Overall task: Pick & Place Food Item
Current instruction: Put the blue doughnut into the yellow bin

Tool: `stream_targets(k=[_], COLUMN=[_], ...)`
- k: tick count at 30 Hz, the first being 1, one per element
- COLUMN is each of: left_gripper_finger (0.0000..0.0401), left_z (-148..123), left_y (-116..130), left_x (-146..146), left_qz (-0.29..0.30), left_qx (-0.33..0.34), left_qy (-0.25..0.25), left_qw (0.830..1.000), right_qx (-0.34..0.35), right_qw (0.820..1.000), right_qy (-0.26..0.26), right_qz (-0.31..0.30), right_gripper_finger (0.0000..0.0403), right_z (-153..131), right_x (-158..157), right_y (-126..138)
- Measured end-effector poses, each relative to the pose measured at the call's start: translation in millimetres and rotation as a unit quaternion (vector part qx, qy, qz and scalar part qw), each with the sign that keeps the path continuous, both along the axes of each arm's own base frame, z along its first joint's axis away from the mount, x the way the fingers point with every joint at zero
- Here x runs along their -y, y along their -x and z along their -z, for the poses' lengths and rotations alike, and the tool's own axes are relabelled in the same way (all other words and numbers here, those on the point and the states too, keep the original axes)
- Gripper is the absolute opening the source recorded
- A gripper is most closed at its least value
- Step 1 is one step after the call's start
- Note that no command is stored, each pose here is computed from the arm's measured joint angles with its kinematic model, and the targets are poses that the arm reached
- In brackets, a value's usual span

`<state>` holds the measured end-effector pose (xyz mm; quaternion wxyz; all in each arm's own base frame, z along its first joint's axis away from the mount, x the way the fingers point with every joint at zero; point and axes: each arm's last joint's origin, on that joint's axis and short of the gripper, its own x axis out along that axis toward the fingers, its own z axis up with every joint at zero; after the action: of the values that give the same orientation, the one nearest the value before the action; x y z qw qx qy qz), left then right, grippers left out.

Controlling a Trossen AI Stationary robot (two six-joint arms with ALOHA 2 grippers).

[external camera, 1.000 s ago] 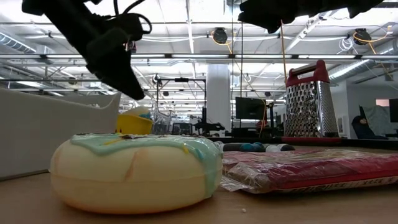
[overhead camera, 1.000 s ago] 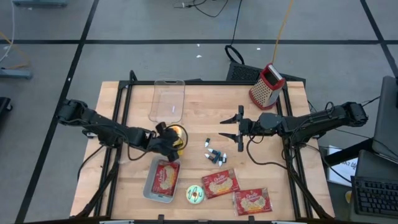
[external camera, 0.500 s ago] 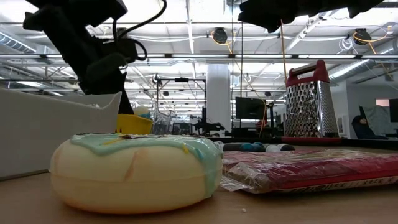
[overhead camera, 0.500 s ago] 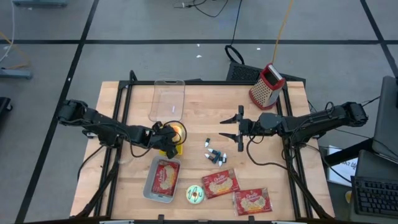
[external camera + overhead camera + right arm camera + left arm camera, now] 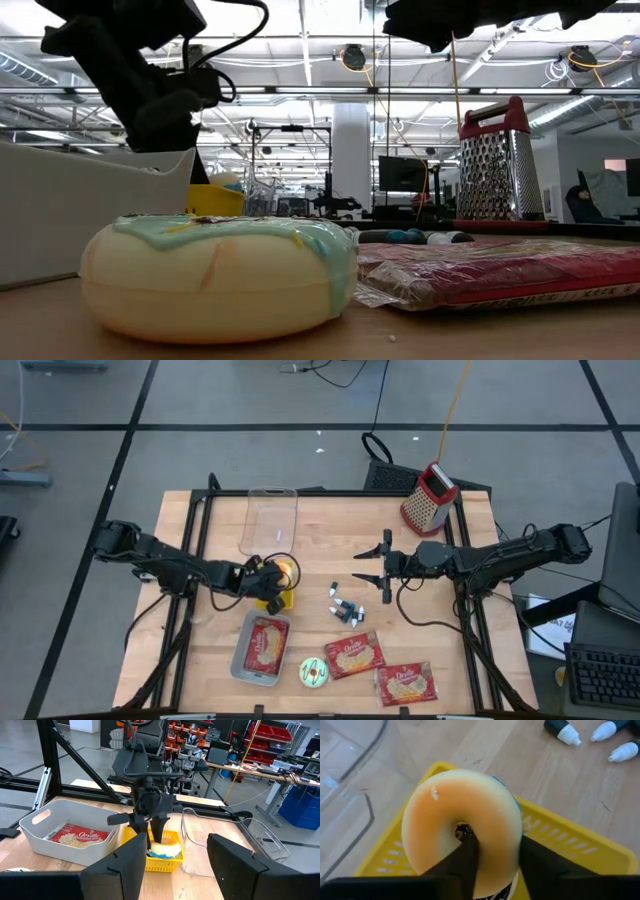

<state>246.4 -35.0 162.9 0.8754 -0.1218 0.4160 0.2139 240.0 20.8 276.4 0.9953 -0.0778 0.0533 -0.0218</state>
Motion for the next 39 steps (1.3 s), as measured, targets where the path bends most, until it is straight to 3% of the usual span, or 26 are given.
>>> stream_targets(k=[7, 13, 16, 21, 30, 39], left_gripper_finger=[0.0012, 0.0033, 0.0031, 0.001, 0.0031, 0.0007], left_z=[-14.2, -37.8, -45.2, -41.8, -37.7, -35.7], left_y=[-4.6, -8.7, -7.8, -3.6, -2.2, -10.6], left_x=[1.4, 2.2, 3.6, 6.1, 2.3, -3.8], left_qz=[0.025, 0.032, 0.045, 0.068, 0.056, 0.101], left_qx=[-0.031, -0.07, -0.095, -0.122, -0.121, -0.11], left_qy=[-0.01, -0.019, 0.002, 0.047, 0.001, 0.015], left_qw=[0.999, 0.997, 0.994, 0.989, 0.991, 0.989], right_qx=[0.0, 0.0, 0.0, 0.0, 0.0, 0.0], right_qw=[1.0, 1.0, 1.0, 1.0, 1.0, 1.0], right_qy=[0.0, 0.0, 0.0, 0.0, 0.0, 0.0], right_qz=[0.0, 0.0, 0.0, 0.0, 0.0, 0.0], right_gripper_finger=[0.0197, 0.0197, 0.0197, 0.0197, 0.0197, 0.0196], right_z=[0.0, 0.0, 0.0, 0.1, 0.0, 0.0], right_x=[0.0, 0.0, 0.0, -0.1, -0.1, -0.1], right_y=[0.0, 0.0, 0.0, 0.0, 0.0, 0.0])
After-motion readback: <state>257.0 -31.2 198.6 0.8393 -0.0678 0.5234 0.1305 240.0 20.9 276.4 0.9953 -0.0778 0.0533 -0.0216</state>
